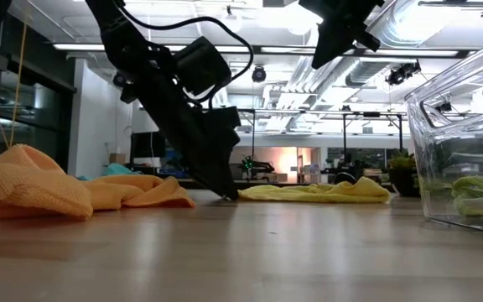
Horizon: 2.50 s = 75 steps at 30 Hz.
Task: Fold microfiber towels
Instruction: Fold the yellow microfiber cloth
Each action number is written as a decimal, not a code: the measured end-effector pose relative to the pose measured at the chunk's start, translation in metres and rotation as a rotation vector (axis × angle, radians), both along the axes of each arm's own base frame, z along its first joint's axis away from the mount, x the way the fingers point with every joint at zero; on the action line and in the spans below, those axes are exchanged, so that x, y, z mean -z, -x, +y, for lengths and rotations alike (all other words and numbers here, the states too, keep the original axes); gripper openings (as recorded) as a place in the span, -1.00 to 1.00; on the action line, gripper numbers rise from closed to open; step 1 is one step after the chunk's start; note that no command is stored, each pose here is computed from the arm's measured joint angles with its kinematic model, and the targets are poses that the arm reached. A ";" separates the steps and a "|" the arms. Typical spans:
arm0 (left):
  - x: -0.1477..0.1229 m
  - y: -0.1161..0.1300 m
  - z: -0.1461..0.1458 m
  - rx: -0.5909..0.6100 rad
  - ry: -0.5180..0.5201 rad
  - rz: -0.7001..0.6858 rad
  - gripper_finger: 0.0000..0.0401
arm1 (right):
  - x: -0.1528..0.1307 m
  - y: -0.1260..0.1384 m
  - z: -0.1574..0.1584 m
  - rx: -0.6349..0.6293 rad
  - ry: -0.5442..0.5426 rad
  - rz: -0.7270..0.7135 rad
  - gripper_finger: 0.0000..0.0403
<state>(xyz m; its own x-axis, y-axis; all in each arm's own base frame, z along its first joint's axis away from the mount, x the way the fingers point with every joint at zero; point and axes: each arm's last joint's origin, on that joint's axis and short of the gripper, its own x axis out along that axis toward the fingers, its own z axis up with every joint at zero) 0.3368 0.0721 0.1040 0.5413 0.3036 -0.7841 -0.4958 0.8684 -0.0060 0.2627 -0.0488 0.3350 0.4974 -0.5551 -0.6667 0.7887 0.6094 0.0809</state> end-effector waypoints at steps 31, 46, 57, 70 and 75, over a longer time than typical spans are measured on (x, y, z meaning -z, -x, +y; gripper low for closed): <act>-0.033 0.014 -0.008 -0.017 0.119 -0.012 -0.99 | 0.156 0.047 -0.024 -0.423 -0.382 0.091 -0.48; -0.034 0.013 -0.008 -0.059 0.161 -0.035 -1.00 | 0.191 0.042 -0.038 -0.946 -0.121 0.391 -0.24; -0.034 0.013 -0.008 -0.084 0.173 -0.045 -1.00 | 0.197 0.035 -0.041 -0.955 -0.083 0.375 -0.43; -0.034 0.013 -0.008 -0.086 0.173 -0.047 -1.00 | 0.192 0.038 -0.043 -0.944 -0.004 0.466 -0.44; -0.035 0.013 -0.008 -0.086 0.171 -0.047 -1.00 | 0.181 0.043 -0.039 -0.966 -0.012 0.418 -0.44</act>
<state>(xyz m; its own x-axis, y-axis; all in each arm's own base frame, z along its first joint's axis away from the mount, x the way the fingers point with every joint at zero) 0.3235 0.0641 0.1385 0.5565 0.2154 -0.8025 -0.5641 0.8070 -0.1746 0.2198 -0.0883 0.1539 0.4543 -0.0373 -0.8901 -0.0659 0.9950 -0.0753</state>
